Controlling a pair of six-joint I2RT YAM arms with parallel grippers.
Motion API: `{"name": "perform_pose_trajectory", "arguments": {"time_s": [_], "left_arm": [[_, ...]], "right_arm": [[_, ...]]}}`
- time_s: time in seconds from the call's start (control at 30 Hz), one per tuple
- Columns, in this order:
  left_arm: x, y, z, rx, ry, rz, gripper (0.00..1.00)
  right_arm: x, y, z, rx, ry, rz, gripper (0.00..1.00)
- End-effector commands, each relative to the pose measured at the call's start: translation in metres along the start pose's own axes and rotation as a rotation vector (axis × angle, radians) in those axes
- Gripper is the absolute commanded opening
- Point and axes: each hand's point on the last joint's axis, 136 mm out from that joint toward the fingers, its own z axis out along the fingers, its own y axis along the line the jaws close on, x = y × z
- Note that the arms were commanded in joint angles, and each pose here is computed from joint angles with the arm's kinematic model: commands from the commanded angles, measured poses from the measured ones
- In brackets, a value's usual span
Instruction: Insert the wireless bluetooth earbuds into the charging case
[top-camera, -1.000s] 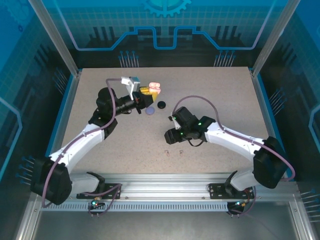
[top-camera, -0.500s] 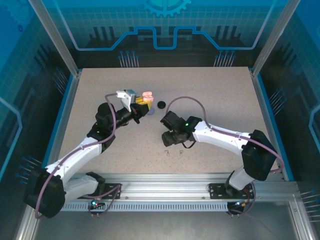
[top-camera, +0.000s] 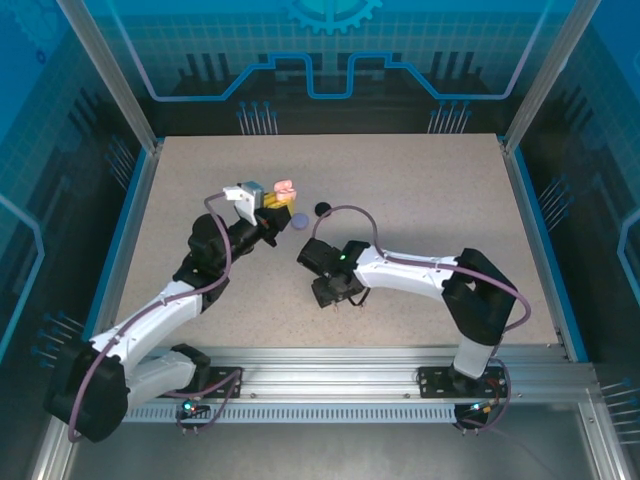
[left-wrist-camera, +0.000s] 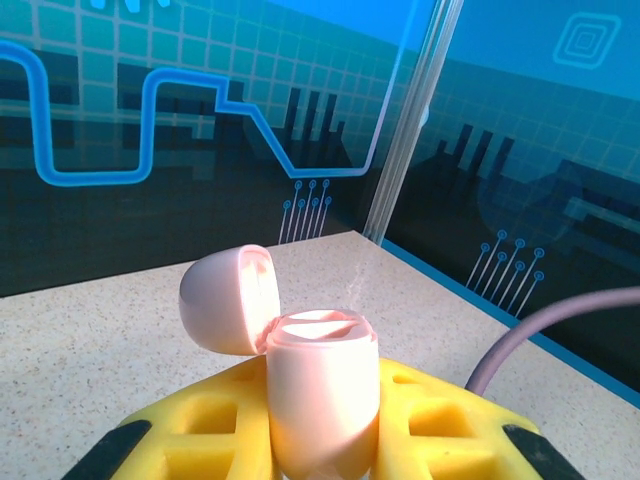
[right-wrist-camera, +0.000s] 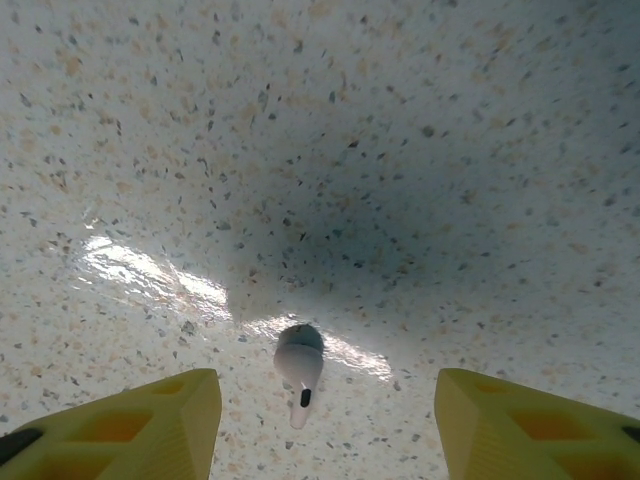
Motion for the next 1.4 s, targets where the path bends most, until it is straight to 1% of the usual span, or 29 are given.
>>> {"name": "perform_pose_trajectory", "arguments": {"time_s": [0.0, 0.33, 0.97, 1.37], "left_arm": [[-0.013, 0.0, -0.005, -0.021, -0.059, 0.0, 0.0], [-0.01, 0.0, -0.006, -0.021, -0.054, 0.002, 0.0], [-0.008, -0.01, -0.001, 0.06, -0.067, 0.003, 0.0], [-0.011, -0.008, -0.002, 0.035, -0.059, 0.0, 0.0]], "right_arm": [[0.008, 0.005, 0.003, 0.025, 0.043, 0.019, 0.58], [0.018, 0.008, 0.011, 0.042, 0.079, 0.036, 0.54], [0.018, 0.006, 0.009, 0.046, 0.063, 0.048, 0.54], [0.022, 0.003, 0.013, 0.056, 0.077, 0.064, 0.52]]}}
